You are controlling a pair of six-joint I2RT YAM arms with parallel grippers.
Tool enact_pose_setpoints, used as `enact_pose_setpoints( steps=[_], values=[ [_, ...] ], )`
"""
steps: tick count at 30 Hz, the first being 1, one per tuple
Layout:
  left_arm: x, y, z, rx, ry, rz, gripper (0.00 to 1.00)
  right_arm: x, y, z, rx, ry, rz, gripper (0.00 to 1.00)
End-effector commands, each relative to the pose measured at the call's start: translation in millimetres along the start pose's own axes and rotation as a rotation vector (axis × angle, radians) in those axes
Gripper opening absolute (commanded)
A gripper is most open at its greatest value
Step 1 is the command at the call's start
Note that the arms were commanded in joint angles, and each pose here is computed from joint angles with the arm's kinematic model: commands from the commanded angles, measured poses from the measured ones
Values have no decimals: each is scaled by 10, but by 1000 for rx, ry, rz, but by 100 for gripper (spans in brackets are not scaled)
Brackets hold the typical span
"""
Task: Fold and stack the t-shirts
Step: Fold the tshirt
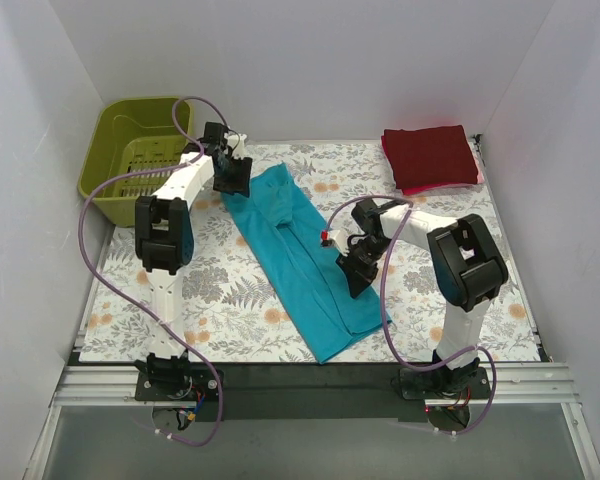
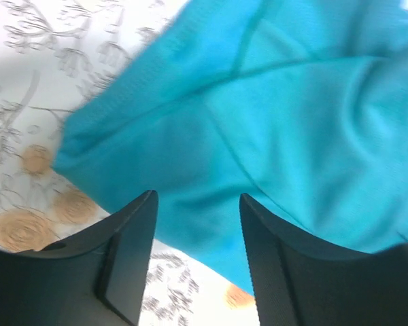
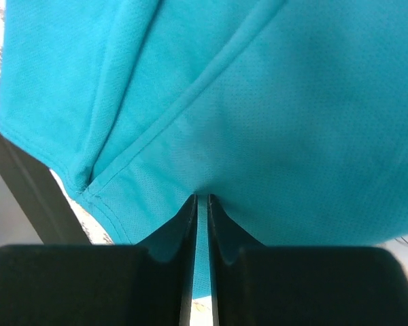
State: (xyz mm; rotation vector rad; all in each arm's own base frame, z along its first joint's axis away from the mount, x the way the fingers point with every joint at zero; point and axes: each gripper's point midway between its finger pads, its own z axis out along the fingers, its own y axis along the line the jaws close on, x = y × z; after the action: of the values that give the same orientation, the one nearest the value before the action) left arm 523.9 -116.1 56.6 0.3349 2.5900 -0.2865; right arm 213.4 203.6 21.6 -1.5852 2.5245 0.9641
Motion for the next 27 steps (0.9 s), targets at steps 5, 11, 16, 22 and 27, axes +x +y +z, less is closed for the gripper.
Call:
enact_pose_setpoints(
  steps=[5,11,16,22,27],
  values=[
    [210,-564,-802,152,3,36,43,-284,359,-159,-88,-100,-68,17],
    [707,-748,-584,98,137,60,38,-497,228,-309,-22,-126,-110,16],
    [757,-769,-197,78,202,53,36,-506,60,-305,12,-118,-83,15],
    [660,-732,245,83,216,67,35,-421,-198,-473,56,-158,3,14],
    [78,-768,521,93,116,110,35,-410,-404,-635,108,-185,33,14]
  ],
)
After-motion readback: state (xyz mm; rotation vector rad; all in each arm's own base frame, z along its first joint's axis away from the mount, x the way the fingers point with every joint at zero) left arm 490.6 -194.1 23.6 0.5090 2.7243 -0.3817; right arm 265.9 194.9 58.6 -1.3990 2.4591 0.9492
